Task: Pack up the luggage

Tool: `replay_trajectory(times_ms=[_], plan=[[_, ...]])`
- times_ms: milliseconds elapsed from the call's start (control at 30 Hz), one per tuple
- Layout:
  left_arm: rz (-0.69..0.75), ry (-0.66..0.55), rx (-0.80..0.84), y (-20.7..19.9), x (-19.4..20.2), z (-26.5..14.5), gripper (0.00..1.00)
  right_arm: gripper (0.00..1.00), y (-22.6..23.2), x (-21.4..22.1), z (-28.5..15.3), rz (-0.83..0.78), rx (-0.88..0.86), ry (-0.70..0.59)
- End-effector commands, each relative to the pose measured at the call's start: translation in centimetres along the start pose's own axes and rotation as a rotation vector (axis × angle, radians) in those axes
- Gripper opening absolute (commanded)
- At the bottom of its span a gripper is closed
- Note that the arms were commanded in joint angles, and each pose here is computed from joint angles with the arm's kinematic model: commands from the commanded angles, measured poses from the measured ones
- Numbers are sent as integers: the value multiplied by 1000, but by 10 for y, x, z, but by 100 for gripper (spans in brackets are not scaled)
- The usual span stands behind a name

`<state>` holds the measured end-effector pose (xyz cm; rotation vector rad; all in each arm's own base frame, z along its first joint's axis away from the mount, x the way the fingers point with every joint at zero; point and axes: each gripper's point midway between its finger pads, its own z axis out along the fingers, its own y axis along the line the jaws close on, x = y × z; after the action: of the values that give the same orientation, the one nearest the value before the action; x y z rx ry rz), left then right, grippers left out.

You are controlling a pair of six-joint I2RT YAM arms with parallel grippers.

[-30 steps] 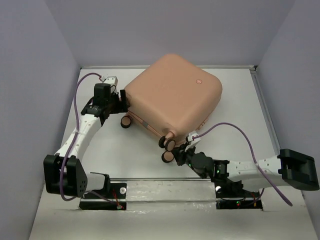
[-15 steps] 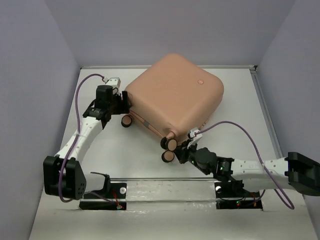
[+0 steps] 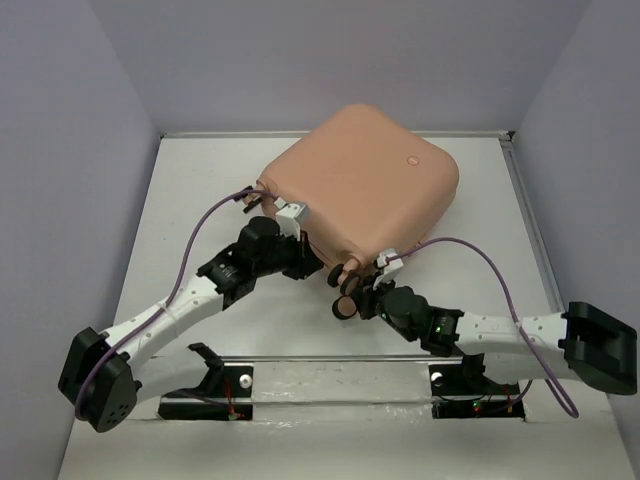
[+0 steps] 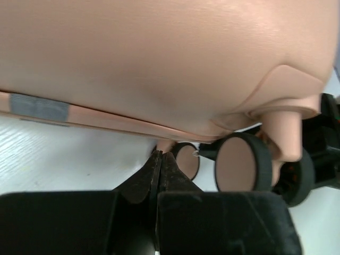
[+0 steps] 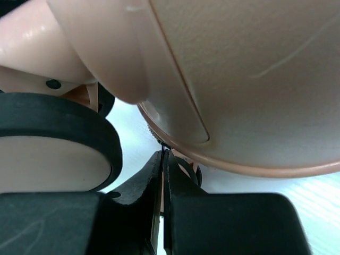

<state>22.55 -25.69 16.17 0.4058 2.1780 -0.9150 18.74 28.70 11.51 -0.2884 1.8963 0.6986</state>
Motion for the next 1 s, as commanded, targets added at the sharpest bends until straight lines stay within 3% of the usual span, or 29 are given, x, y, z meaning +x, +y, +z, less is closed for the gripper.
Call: replay_trajectory(times_ms=[0, 33, 67, 133, 167, 267, 300, 333, 433, 500, 633, 767, 900, 933, 967], plan=[[-14, -81, 133, -34, -17, -10, 6, 7, 19, -51, 1, 24, -45, -126], [-4, -105, 187, -45, -20, -18, 6, 7, 18, -58, -3, 14, -50, -124], [-6, -127, 199, -48, -24, -22, 14, 7, 20, -58, -6, 8, -59, -112], [-9, -141, 261, -61, -26, -35, 39, 7, 22, -44, -13, 1, -81, -27], [-21, -134, 287, -66, -23, -39, 62, 7, 23, -34, -16, 7, -100, 13], [-28, -143, 324, -73, -20, -51, 90, 7, 10, -2, -27, 52, -58, 149], [-32, -141, 332, -74, -18, -53, 94, 9, 7, 1, -30, 72, -28, 179], [-38, -145, 352, -77, -17, -57, 98, 37, -9, 16, -39, 85, 47, 245], [-51, -148, 388, -83, -18, -59, 99, 83, -39, 18, -55, 128, 205, 257], [-49, -113, 395, -84, -13, -52, 99, 91, -59, -1, -66, 187, 285, 167], [-20, -80, 421, -97, -14, -42, 99, 86, -90, -43, -81, 258, 388, -9], [18, -33, 433, -117, -12, -22, 99, 40, -154, -87, -88, 298, 623, -145], [32, 15, 393, -118, -2, 3, 95, 44, -216, -128, -82, 291, 752, -206], [31, 32, 378, -116, 2, 12, 91, 47, -217, -140, -70, 301, 666, -213], [39, 33, 384, -121, 1, 15, 77, 54, -251, -145, -72, 340, 729, -224]])
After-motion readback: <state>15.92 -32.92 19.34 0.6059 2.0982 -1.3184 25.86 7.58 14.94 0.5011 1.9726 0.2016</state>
